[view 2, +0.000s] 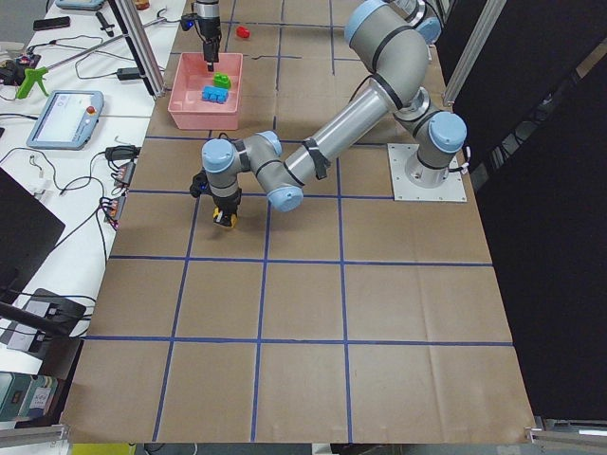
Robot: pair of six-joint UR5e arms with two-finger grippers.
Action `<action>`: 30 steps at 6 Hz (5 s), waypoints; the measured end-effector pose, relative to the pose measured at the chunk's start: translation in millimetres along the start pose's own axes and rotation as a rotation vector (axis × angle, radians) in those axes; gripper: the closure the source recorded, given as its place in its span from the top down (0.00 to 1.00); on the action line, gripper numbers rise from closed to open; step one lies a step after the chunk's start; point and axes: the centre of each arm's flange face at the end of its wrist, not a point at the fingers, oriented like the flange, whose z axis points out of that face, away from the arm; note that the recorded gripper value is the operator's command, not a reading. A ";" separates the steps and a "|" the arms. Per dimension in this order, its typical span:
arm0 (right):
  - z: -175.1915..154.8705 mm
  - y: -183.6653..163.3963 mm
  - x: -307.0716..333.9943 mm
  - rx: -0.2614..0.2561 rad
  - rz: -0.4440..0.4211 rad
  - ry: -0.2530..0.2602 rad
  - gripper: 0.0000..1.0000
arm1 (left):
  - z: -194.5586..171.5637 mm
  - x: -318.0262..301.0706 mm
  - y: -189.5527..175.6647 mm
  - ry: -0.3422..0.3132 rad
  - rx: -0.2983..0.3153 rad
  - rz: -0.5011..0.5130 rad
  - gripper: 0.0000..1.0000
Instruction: Put all blocks into box
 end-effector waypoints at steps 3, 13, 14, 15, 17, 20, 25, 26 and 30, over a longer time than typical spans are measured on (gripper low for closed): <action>-89.9 -4.4 83.4 -0.008 0.050 0.191 0.99 | -59.5 148.0 -81.3 0.085 0.130 -0.268 0.00; 10.7 10.1 344.3 -0.161 0.512 0.313 0.80 | -41.5 403.7 -242.0 0.290 0.191 -0.510 0.92; 11.4 12.3 354.8 -0.168 0.520 0.312 0.66 | -56.5 364.7 -214.5 0.208 0.185 -0.426 0.95; 11.1 13.4 362.5 -0.172 0.528 0.309 0.52 | -78.8 322.5 -174.4 0.127 0.147 -0.345 0.97; 11.0 13.9 365.5 -0.174 0.533 0.306 0.33 | -136.6 288.0 -101.2 -0.007 -0.020 -0.263 0.96; -12.5 3.1 359.6 -0.128 0.524 0.300 0.33 | -212.3 329.1 -6.5 0.070 -0.129 -0.245 0.96; -103.9 -13.3 102.5 0.093 0.345 0.258 0.35 | -214.4 334.4 19.1 0.108 -0.135 -0.256 0.99; -85.2 -6.3 43.0 0.120 0.326 0.235 0.35 | -213.9 329.9 18.2 0.105 -0.133 -0.262 0.99; -1.7 -6.5 -31.7 0.165 0.208 0.189 1.00 | -212.3 323.5 17.3 0.102 -0.132 -0.269 0.99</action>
